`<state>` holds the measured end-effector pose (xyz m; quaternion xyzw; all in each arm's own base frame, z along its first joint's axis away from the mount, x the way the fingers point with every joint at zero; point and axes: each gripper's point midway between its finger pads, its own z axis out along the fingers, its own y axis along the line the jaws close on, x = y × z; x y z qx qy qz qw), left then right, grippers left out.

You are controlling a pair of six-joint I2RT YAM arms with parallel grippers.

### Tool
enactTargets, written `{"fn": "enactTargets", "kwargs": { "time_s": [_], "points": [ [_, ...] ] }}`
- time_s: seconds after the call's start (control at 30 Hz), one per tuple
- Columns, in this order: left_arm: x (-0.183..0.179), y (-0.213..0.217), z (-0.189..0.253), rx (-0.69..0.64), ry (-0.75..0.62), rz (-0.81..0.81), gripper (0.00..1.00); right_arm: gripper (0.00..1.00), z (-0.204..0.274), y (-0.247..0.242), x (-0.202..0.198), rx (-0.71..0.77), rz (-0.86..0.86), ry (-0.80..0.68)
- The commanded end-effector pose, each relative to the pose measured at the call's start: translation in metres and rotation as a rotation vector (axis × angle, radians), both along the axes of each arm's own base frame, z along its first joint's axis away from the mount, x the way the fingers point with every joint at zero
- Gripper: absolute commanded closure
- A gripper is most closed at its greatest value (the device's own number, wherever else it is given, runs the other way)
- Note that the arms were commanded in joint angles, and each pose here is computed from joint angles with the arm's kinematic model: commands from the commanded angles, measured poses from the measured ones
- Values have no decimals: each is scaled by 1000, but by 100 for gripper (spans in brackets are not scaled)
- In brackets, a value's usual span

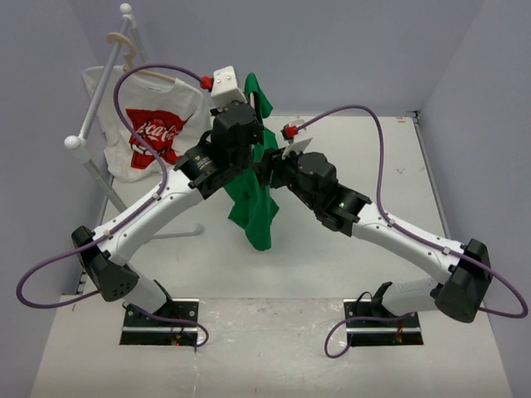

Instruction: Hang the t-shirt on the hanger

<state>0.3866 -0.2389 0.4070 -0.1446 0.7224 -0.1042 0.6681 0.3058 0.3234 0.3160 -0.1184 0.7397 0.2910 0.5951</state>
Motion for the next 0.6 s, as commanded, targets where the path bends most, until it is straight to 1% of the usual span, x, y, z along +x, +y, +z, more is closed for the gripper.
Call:
{"fn": "enactTargets", "kwargs": {
  "time_s": [0.0, 0.13, 0.2, 0.23, 0.27, 0.37, 0.43, 0.53, 0.57],
  "points": [
    [2, 2, 27, -104, -69, 28, 100, 43, 13, 12, 11, 2, -14, -16],
    [2, 3, 25, -95, -66, 29, 100, 44, 10, 11, 18, -24, -50, -21],
    [2, 2, 26, -91, -67, 24, 100, 45, 7, 8, 24, -49, -93, -24],
    [2, 1, 26, -89, -67, 18, 100, 48, 5, 2, 28, -62, -130, -29],
    [2, 1, 26, -85, -67, 17, 100, 48, 4, 2, 29, -70, -129, -34],
    [1, 2, 26, -73, -62, 11, 100, 68, -2, 0, 36, -123, -161, -46],
    [-1, 3, 27, -65, -60, 7, 100, 76, -5, -3, 41, -157, -185, -49],
    [-3, 4, 30, -49, -64, -7, 100, 83, -13, -6, 45, -201, -200, -55],
    [-4, 5, 32, -43, -67, -8, 100, 86, -14, -7, 46, -208, -202, -61]
  ]
}}
